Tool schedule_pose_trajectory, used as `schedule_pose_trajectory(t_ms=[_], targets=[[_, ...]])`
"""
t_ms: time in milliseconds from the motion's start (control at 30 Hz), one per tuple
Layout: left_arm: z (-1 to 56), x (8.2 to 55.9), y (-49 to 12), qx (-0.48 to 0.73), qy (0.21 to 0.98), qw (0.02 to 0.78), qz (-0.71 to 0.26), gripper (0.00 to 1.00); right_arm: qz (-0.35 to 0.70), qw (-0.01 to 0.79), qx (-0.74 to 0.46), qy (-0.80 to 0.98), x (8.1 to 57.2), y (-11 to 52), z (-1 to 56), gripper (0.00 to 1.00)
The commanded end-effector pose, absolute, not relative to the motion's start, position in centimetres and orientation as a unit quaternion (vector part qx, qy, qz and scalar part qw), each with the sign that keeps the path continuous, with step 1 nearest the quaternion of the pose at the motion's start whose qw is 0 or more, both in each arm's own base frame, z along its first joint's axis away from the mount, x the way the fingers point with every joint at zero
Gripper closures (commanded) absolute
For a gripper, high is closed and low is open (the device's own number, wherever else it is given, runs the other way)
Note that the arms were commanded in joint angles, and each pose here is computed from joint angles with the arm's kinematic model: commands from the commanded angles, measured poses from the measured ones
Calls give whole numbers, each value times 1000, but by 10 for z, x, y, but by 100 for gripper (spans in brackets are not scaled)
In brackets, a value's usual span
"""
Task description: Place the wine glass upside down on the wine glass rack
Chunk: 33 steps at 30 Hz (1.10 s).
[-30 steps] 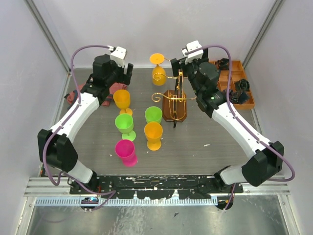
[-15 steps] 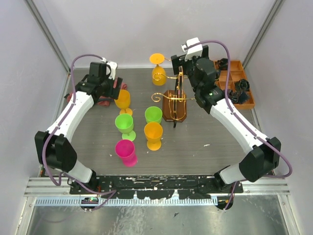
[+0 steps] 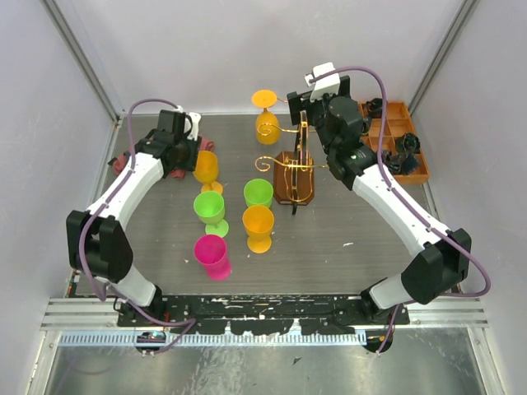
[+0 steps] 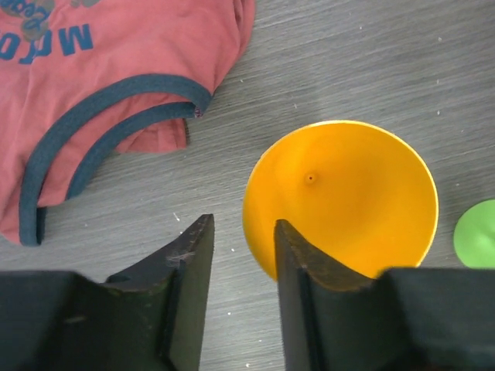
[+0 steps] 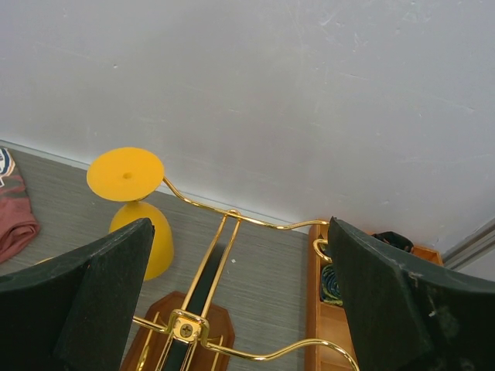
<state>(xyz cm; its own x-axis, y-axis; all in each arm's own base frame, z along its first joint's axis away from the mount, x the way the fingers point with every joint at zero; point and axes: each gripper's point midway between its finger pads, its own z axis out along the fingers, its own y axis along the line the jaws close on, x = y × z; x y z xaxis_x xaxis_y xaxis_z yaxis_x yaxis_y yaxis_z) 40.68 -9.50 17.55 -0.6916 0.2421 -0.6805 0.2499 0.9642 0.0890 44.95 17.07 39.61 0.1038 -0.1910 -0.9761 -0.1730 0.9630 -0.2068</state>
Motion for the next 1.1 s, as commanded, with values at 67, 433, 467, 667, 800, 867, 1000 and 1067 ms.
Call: schedule_pose_trajectory(t_ms=[67, 433, 467, 667, 800, 867, 1000, 1067], targets=[[174, 420, -108, 129, 922, 364, -41, 68, -15, 756, -111, 645, 441, 157, 428, 0], [246, 442, -91, 93, 892, 442, -13, 100, -8, 759, -108, 642, 438, 157, 437, 0], [265, 446, -86, 90, 880, 467, -1, 100, 0, 757, -107, 645, 439, 160, 438, 0], [405, 465, -63, 71, 749, 656, 63, 100, 57, 723, -99, 682, 449, 181, 438, 0], [483, 454, -70, 61, 639, 766, 34, 100, 137, 710, -98, 684, 445, 201, 452, 0], [510, 445, -84, 65, 590, 805, -4, 100, 200, 697, -86, 684, 441, 209, 466, 0], [541, 422, -124, 95, 468, 875, -81, 100, 321, 670, -72, 665, 432, 225, 490, 0], [560, 406, -142, 109, 393, 908, -94, 100, 367, 655, -69, 657, 427, 232, 498, 0]])
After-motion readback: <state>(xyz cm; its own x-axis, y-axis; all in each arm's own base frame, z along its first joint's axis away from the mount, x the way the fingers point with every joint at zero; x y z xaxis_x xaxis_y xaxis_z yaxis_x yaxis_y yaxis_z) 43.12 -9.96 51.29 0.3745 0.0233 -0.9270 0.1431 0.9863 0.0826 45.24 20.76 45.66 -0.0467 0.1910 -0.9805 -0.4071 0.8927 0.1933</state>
